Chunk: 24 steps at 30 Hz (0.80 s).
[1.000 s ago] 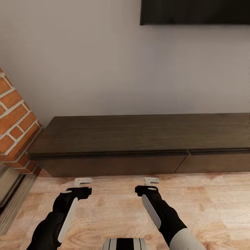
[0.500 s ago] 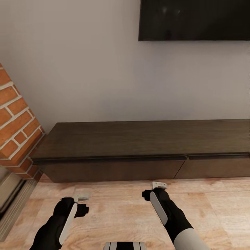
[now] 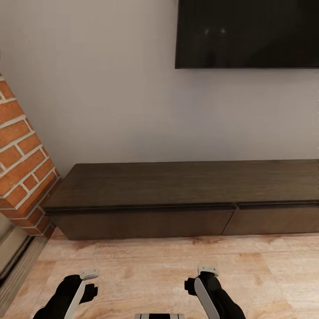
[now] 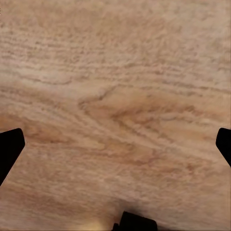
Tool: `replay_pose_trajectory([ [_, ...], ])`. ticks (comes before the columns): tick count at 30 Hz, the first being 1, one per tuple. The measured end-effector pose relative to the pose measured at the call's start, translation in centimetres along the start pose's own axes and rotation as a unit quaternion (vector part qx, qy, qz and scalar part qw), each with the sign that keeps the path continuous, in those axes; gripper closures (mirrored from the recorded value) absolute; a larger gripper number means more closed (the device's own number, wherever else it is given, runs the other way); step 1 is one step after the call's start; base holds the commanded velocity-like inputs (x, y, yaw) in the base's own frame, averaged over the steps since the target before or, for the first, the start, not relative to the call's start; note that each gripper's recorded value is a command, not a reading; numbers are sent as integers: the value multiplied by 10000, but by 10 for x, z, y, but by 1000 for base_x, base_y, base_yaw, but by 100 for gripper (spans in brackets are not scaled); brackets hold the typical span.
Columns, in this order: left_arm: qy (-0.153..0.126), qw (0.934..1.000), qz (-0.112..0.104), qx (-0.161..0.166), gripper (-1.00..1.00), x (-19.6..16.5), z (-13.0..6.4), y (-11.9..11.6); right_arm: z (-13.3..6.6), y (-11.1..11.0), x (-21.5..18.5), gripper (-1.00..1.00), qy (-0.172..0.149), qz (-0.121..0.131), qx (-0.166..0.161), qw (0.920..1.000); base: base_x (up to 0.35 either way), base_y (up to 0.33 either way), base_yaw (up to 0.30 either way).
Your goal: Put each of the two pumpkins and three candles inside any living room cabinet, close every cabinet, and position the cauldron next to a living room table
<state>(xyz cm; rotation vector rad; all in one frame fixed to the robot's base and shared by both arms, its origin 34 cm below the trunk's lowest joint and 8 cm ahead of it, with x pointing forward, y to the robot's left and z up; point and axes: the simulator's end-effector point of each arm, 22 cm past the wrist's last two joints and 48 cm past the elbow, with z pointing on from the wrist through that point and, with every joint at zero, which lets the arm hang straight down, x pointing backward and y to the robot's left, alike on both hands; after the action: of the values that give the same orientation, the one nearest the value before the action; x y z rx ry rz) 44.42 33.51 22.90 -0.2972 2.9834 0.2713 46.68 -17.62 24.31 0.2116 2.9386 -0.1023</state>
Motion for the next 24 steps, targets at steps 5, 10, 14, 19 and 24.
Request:
replay_pose_trajectory([
  [5,-241,9996,-72,-97,-100,-2,3,10,-9,-1,0,-100,32,16,3,10000,-176,0,0],
  [10,-268,9995,-68,-132,-100,-6,-6,14,-18,-4,-3,-100,70,77,17,9999,-52,0,0],
  [14,-313,9994,-73,-126,-100,-14,-16,15,-24,-10,-6,-100,95,226,31,9997,-6,0,0],
  [19,-321,9994,-76,-106,-100,-19,-27,14,-29,-14,-6,-100,90,314,66,9994,-88,0,0],
  [24,-325,9994,-71,-103,-100,-26,-40,16,-32,-17,0,-100,136,373,128,9991,-184,0,0],
])
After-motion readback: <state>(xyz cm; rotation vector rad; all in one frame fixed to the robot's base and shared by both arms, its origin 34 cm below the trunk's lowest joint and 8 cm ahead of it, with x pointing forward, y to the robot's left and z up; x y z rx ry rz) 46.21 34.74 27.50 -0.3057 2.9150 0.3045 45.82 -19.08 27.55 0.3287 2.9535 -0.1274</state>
